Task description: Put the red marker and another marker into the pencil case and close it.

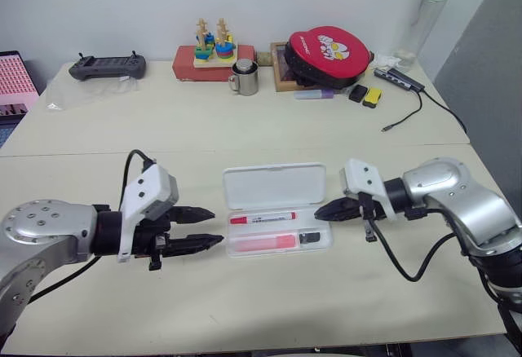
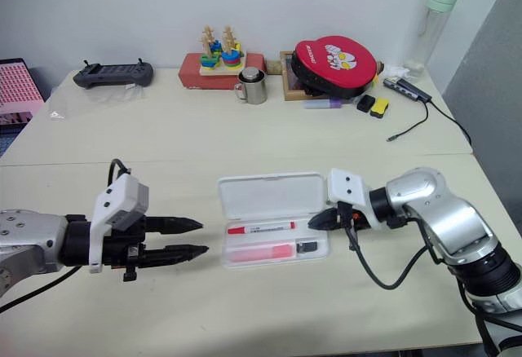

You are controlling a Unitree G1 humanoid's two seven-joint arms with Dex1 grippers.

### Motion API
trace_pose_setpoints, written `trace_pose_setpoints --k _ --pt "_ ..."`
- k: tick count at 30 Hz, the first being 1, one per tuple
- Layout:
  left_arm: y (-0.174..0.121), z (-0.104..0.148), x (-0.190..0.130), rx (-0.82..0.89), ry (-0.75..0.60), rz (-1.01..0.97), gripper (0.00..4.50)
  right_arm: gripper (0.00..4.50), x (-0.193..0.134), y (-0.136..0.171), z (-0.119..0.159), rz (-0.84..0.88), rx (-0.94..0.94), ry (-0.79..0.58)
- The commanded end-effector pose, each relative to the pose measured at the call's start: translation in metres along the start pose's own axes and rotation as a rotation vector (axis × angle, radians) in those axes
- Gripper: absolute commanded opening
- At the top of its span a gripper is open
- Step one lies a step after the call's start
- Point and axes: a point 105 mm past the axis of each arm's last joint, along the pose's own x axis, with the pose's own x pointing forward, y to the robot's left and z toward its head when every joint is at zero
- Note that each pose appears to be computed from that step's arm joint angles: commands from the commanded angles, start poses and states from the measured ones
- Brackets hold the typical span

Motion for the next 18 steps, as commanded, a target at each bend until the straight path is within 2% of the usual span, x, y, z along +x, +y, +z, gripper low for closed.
trace_pose_setpoints --k 1,5,12,18 --pt "0.006 0.008 -0.005 0.009 -0.046 0.07 2.38 0.05 -0.007 -0.015 0.025 -0.064 -0.056 -0.058" --pt "0.0 0.002 -0.003 0.005 -0.023 0.072 2.38 0.05 -0.004 -0.035 0.048 -0.12 -0.085 -0.129" --pt "0.004 0.004 -0.001 -0.008 -0.047 0.115 2.38 0.05 0.016 -0.061 0.061 -0.208 -0.086 -0.169" --pt "0.005 0.006 0.0 -0.002 -0.05 0.119 2.38 0.05 0.032 -0.079 0.047 -0.237 -0.062 -0.131"
